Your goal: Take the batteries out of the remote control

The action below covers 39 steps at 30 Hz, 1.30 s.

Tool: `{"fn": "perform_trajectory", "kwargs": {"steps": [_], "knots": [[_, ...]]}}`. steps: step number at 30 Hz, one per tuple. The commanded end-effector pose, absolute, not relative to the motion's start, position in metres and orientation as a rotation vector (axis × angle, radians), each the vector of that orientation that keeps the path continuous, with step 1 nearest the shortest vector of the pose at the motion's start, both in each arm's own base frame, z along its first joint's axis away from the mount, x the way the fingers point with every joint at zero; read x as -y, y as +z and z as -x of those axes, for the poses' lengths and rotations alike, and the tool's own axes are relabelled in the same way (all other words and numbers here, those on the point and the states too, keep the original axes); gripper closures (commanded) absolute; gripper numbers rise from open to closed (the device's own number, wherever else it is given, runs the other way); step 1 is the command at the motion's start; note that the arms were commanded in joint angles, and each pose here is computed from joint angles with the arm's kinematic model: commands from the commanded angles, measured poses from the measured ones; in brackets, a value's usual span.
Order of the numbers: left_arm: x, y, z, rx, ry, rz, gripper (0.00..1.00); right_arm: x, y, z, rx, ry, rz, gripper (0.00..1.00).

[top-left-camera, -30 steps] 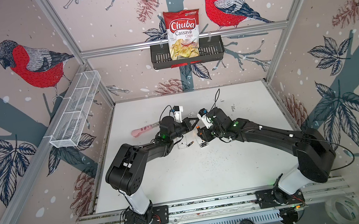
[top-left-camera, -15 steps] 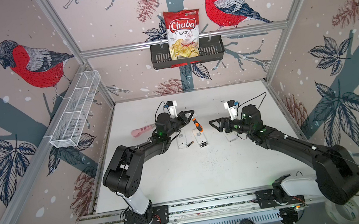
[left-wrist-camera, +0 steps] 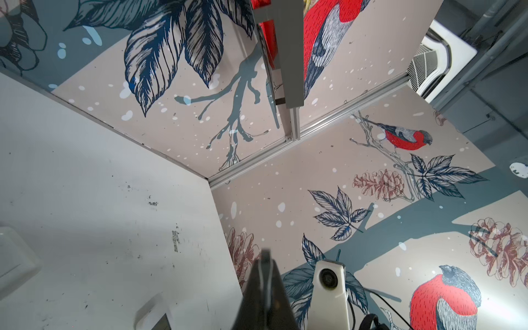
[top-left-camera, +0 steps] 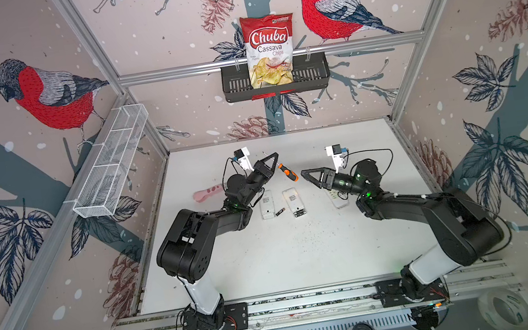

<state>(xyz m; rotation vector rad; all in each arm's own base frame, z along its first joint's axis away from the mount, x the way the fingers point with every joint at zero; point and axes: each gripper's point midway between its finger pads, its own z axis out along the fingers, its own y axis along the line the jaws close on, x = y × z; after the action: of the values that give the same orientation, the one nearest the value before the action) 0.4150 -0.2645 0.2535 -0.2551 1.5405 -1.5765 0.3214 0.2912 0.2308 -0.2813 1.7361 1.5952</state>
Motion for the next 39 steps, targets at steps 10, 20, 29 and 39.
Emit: {"fn": "perform_trajectory", "kwargs": {"steps": [10,20,29,39], "knots": [[0.258,0.260,-0.420,-1.429,-1.643,0.274,1.00,-0.329,0.240,-0.345,-1.630,1.718,0.300,0.17],[0.251,0.263,-0.423,-1.403,-1.653,0.279,1.00,-0.353,0.233,-0.352,-1.617,1.792,0.312,0.25],[0.251,0.259,-0.425,-1.402,-1.659,0.287,1.00,-0.367,0.233,-0.355,-1.628,1.810,0.324,0.33],[0.246,0.259,-0.426,-1.394,-1.651,0.299,1.00,-0.376,0.233,-0.353,-1.645,1.802,0.328,0.37]]}}
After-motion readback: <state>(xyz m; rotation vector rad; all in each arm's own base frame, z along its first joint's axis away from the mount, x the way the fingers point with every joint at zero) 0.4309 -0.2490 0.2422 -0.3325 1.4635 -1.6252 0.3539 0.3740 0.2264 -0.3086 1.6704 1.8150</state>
